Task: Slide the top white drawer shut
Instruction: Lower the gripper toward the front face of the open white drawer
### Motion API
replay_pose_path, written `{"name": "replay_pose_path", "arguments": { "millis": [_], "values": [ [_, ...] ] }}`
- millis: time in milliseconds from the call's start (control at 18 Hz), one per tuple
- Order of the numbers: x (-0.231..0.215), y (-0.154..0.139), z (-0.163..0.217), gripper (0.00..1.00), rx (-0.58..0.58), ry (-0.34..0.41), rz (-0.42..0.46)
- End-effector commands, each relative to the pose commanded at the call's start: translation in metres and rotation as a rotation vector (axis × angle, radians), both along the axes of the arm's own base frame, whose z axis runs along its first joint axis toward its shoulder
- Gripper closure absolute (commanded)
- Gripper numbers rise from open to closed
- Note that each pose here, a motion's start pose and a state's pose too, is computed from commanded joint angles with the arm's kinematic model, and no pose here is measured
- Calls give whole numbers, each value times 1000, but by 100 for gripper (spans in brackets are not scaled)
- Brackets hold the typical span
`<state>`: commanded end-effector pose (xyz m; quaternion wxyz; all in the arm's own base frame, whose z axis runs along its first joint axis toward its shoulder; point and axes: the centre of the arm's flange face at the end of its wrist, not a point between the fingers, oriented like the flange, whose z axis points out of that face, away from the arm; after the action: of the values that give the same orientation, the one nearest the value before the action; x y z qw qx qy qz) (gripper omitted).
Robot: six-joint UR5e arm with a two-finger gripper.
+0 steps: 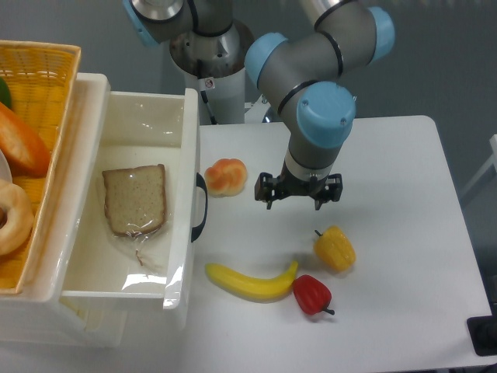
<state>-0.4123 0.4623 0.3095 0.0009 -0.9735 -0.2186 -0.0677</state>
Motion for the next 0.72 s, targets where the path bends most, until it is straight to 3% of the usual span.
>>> {"name": "replay_pose_path", "arguments": {
  "millis": [333,722],
  "values": [
    [4,10,-12,0,67,-79,12],
    [19,27,-28,0,54,-110,-10]
  ]
}}
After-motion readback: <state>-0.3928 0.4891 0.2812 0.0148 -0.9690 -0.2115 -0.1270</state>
